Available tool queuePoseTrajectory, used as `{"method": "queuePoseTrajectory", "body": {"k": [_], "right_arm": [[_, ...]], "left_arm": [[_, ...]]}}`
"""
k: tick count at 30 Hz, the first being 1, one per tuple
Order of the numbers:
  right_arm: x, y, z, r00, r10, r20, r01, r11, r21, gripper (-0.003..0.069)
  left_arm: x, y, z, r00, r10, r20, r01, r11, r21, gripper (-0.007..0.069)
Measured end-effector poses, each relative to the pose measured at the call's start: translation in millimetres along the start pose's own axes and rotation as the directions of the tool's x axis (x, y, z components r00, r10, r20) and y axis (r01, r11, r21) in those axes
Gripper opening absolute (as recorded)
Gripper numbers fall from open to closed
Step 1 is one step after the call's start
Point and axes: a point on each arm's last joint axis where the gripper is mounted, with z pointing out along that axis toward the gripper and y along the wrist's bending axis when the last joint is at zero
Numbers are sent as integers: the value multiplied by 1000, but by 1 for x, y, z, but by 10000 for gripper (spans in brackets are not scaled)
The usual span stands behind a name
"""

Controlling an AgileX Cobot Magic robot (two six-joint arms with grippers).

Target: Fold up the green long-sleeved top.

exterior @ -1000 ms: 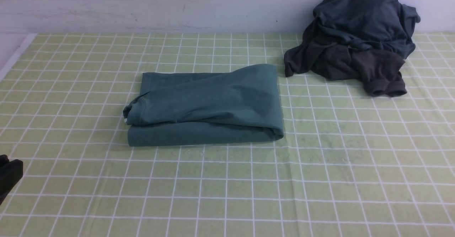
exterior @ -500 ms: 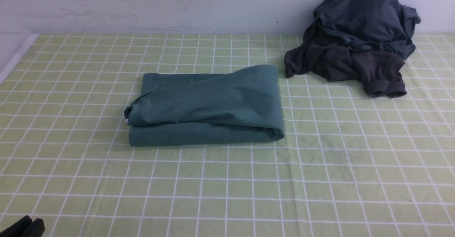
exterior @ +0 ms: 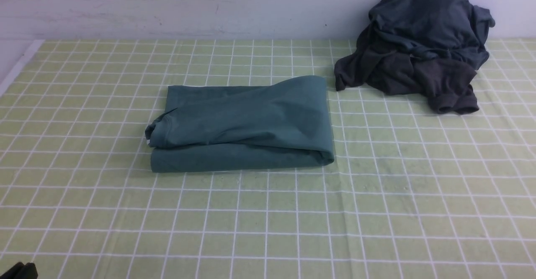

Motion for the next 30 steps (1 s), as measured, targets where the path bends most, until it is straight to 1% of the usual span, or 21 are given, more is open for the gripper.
{"method": "queuePoseTrajectory", "body": {"k": [5,14,17,30], "right_arm": [[0,0,0,1000,0,0,0,1000,0,-13],[0,0,0,1000,0,0,0,1000,0,-13],[0,0,0,1000,-17,0,17,1000,0,-13],[0,0,0,1000,-7,0,7,1000,0,-13]], "left_arm": [[1,-1,0,1000,-19,-21,20,1000,19,-4],[1,-1,0,1000,-21,-22,22,1000,20,-4],[1,-1,0,1000,-21,-22,22,1000,20,-4],[1,-1,0,1000,-21,-22,22,1000,20,-4]]}}
